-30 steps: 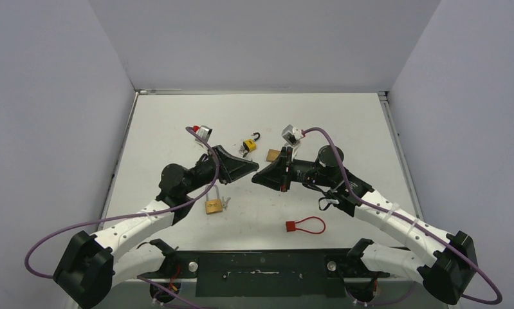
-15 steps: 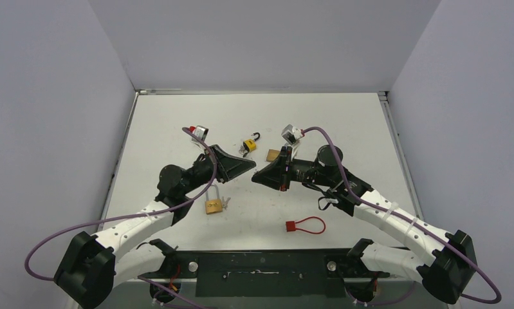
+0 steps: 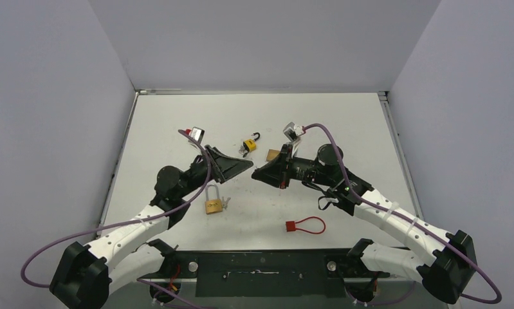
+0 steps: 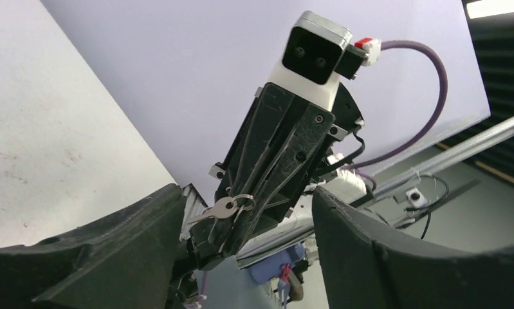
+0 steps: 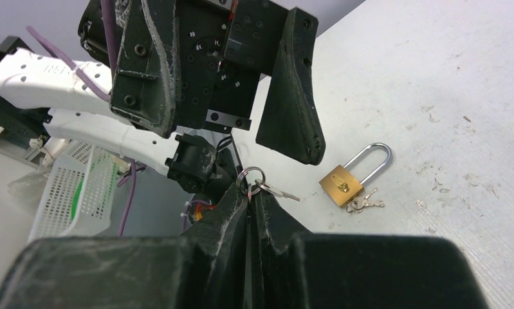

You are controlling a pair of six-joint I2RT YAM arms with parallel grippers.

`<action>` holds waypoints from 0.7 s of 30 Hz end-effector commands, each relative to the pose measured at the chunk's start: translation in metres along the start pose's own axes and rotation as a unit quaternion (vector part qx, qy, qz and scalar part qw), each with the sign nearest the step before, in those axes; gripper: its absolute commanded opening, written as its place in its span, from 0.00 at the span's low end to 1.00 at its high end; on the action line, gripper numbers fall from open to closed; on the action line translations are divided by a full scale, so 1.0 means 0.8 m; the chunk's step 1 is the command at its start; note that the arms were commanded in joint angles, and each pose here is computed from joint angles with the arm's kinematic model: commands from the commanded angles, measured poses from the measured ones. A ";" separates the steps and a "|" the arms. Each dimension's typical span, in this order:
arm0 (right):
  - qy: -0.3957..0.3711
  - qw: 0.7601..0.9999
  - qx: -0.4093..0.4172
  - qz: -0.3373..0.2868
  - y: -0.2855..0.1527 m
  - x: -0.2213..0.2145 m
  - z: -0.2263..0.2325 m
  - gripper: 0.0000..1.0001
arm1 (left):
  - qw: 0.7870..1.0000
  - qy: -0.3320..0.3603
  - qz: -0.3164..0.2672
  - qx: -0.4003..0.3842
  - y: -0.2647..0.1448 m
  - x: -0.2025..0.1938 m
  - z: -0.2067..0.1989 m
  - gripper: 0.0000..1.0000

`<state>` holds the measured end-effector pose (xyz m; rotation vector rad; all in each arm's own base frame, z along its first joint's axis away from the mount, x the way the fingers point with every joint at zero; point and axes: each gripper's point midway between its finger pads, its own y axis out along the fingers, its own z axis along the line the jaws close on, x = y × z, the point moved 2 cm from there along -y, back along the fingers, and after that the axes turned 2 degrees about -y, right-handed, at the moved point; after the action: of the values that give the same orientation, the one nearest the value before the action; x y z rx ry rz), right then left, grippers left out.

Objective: Unlock with the key
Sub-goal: Pick up the key from the center of the board.

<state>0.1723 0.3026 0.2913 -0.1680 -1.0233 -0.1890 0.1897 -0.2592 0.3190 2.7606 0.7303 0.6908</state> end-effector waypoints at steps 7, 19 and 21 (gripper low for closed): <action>0.048 0.999 -0.015 -0.020 0.017 0.032 -0.004 0.00 | 0.972 -0.194 -0.037 0.125 -0.014 0.000 0.043 0.76; 0.070 0.996 0.001 0.050 0.032 -0.004 -0.015 0.00 | 0.941 -0.321 -0.038 0.095 -0.014 -0.004 0.046 0.74; 0.069 0.996 -0.001 0.056 0.032 -0.007 -0.016 0.00 | 0.937 -0.336 -0.040 0.088 -0.016 -0.003 0.046 0.70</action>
<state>0.1872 0.3219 0.2584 -0.2559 -0.8169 -0.1138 0.2034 -0.2569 0.2634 2.9081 0.8210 -0.3132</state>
